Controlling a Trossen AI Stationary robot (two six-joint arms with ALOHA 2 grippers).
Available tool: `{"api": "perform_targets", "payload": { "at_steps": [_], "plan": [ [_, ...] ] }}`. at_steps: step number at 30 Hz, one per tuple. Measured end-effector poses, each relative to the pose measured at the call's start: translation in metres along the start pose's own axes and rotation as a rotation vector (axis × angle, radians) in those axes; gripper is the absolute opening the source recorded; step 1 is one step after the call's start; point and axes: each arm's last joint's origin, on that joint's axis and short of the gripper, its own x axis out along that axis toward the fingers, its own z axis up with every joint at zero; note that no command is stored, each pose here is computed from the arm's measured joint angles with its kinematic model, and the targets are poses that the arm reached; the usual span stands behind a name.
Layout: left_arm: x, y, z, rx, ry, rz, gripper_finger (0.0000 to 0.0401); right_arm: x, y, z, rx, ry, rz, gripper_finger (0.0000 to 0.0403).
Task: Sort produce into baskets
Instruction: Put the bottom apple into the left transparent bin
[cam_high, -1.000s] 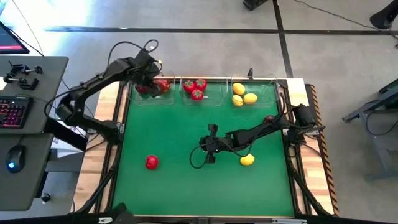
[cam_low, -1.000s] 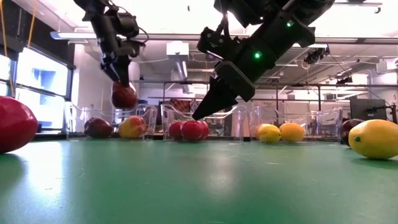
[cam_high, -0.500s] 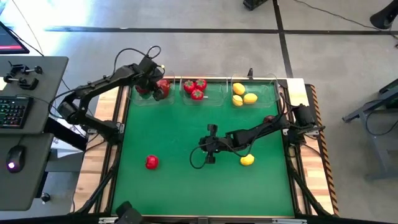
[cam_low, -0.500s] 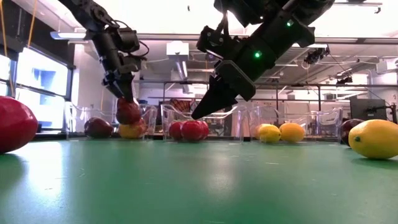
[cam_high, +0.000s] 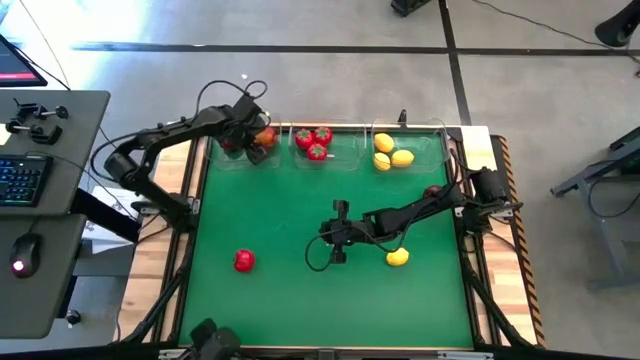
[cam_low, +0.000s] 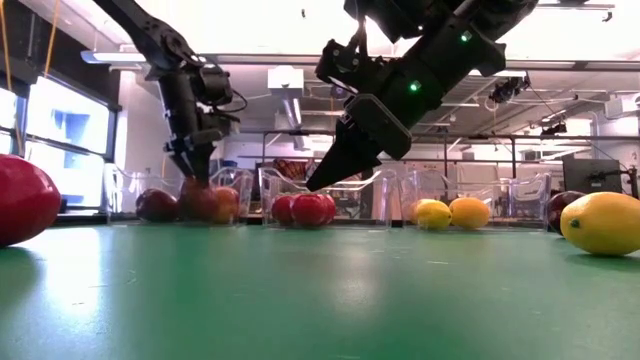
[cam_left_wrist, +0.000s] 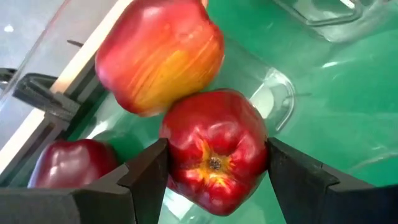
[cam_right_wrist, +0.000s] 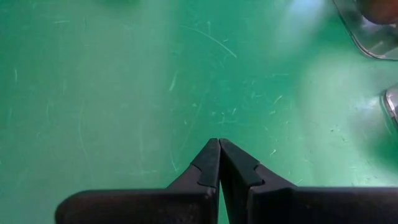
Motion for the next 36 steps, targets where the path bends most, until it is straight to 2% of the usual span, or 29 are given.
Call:
{"api": "perform_targets", "payload": {
  "at_steps": [11, 15, 20, 24, 29, 36],
  "plan": [
    [0.008, -0.001, 0.002, -0.003, 0.015, 0.009, 0.0235, 0.0, 0.0, 0.0, 0.0, 0.0, 0.005, 0.0],
    [0.006, -0.004, 0.003, 0.018, 0.02, 0.086, 0.0248, 0.0, 0.0, 0.0, 0.0, 0.0, 0.005, 0.0],
    [0.005, -0.015, 0.005, 0.099, 0.03, 0.176, 0.026, 0.0, 0.001, 0.002, 0.006, -0.018, 0.017, 0.0],
    [0.005, -0.022, 0.006, 0.126, 0.025, 0.161, 0.0263, 0.0, 0.001, 0.002, 0.007, -0.022, 0.024, 0.0],
    [0.004, -0.028, 0.006, 0.151, 0.011, 0.083, 0.0264, 0.0, 0.001, 0.002, 0.007, -0.021, 0.023, 0.0],
    [-0.016, -0.025, 0.005, 0.161, -0.056, 0.087, 0.0264, 0.0, 0.001, 0.002, 0.006, -0.021, 0.023, 0.0]
  ]
}}
